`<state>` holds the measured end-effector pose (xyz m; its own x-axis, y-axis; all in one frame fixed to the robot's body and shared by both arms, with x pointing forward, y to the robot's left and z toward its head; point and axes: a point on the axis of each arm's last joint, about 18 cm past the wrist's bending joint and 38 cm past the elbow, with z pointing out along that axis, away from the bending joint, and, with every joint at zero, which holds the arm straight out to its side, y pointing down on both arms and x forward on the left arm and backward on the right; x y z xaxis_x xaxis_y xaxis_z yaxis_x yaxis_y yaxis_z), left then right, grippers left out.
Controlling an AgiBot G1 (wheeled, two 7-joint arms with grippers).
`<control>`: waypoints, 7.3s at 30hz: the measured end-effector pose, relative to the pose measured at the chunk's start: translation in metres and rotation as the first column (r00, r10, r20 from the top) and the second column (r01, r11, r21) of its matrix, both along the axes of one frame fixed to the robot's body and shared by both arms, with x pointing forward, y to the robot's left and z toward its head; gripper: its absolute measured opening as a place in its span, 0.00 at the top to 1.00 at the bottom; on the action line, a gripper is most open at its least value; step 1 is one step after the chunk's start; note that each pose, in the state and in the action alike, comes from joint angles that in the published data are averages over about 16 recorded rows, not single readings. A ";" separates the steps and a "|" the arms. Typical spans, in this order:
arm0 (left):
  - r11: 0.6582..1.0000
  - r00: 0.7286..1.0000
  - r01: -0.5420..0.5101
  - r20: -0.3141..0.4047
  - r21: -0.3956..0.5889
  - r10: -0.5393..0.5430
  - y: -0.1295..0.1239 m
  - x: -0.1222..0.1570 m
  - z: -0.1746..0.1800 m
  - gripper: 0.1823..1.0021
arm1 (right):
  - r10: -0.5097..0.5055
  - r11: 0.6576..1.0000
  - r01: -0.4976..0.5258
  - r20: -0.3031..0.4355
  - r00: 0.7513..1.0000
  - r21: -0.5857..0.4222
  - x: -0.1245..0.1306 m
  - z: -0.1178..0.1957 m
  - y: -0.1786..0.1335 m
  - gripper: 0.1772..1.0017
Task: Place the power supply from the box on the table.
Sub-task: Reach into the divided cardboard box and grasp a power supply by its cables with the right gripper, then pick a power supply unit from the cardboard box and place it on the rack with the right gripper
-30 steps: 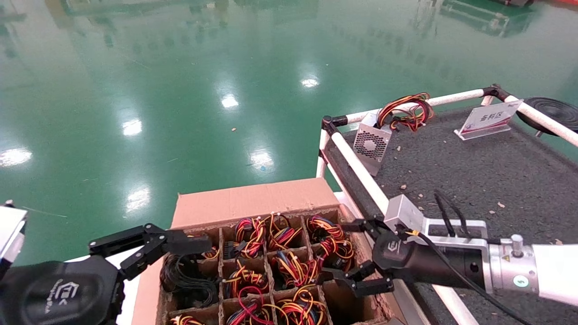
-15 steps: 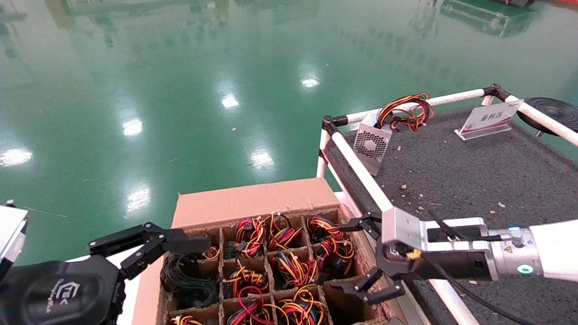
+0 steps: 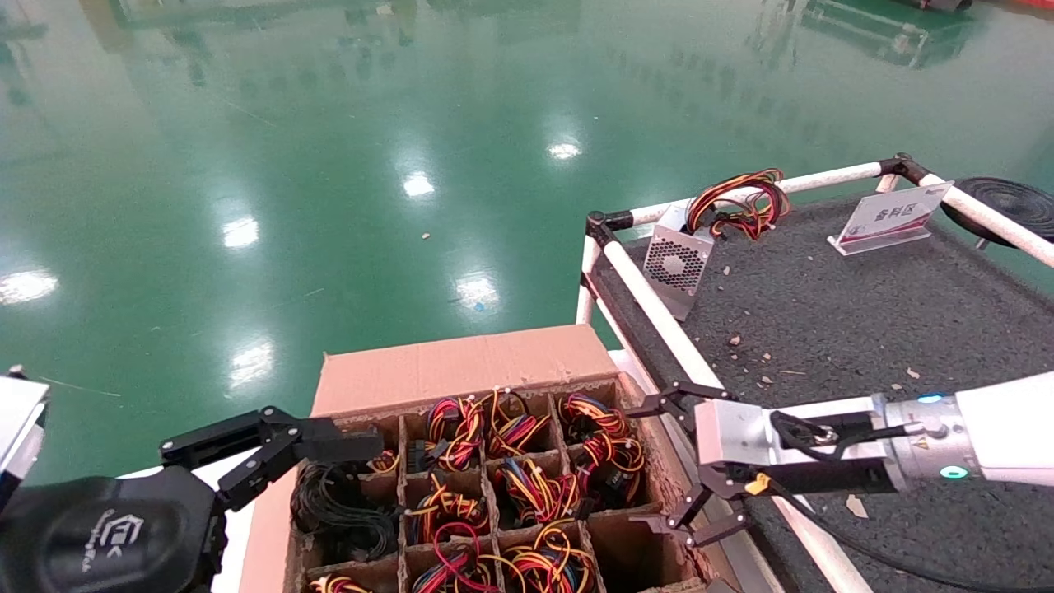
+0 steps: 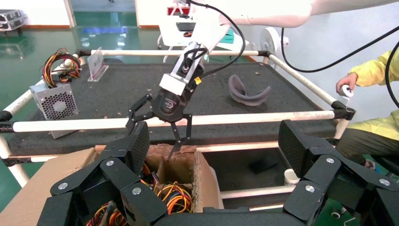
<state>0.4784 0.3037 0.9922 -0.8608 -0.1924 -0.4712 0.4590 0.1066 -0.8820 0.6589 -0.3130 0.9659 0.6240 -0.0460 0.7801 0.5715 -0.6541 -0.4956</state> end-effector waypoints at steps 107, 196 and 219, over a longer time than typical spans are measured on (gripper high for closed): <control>1.000 1.000 0.000 0.000 0.000 0.000 0.000 0.000 0.000 0.00 | -0.171 0.727 0.034 0.133 0.976 0.686 -0.084 0.214 -0.110 0.93; 1.000 1.000 0.000 0.000 0.000 0.000 0.000 0.000 0.000 0.00 | -0.399 0.607 0.267 -0.003 0.917 0.749 0.015 0.177 -0.085 0.93; 1.000 1.000 0.000 0.000 0.000 0.000 0.000 0.000 0.000 0.00 | -0.433 0.619 0.302 -0.006 0.902 0.725 0.027 0.162 -0.082 0.92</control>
